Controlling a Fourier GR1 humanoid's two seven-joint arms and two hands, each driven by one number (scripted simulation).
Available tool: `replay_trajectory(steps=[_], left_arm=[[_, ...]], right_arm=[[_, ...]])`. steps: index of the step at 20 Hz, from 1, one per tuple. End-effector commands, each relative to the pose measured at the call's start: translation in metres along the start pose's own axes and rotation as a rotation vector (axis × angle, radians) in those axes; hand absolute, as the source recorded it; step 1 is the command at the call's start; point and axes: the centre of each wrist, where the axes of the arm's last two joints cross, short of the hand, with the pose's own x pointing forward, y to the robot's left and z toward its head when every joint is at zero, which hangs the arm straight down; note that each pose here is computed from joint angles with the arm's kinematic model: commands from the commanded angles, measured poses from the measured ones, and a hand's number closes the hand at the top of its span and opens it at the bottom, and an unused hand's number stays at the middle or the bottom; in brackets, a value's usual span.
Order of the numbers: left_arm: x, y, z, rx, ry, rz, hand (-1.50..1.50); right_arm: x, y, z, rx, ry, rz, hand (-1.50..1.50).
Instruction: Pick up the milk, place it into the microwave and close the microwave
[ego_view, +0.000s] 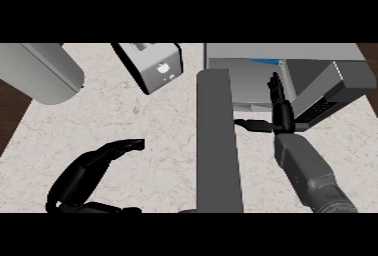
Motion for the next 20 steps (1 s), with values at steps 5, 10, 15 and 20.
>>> replay_trajectory(steps=[5, 10, 15, 20], left_arm=[[-0.023, -0.016, -0.033, -0.112, 0.055, -0.055, 1.50], [-0.044, -0.019, -0.035, -0.119, 0.092, -0.077, 1.50], [-0.053, -0.053, -0.059, -0.295, 0.154, -0.100, 1.50], [-0.077, -0.075, -0.056, -0.361, 0.197, -0.108, 1.50]], right_arm=[[-0.021, -0.008, 0.041, 0.054, -0.014, -0.035, -1.50], [-0.026, -0.022, 0.068, 0.080, -0.020, -0.062, -1.50], [-0.017, -0.043, 0.075, 0.099, -0.040, -0.033, -1.50], [-0.007, -0.053, 0.125, 0.070, -0.067, -0.024, -1.50]])
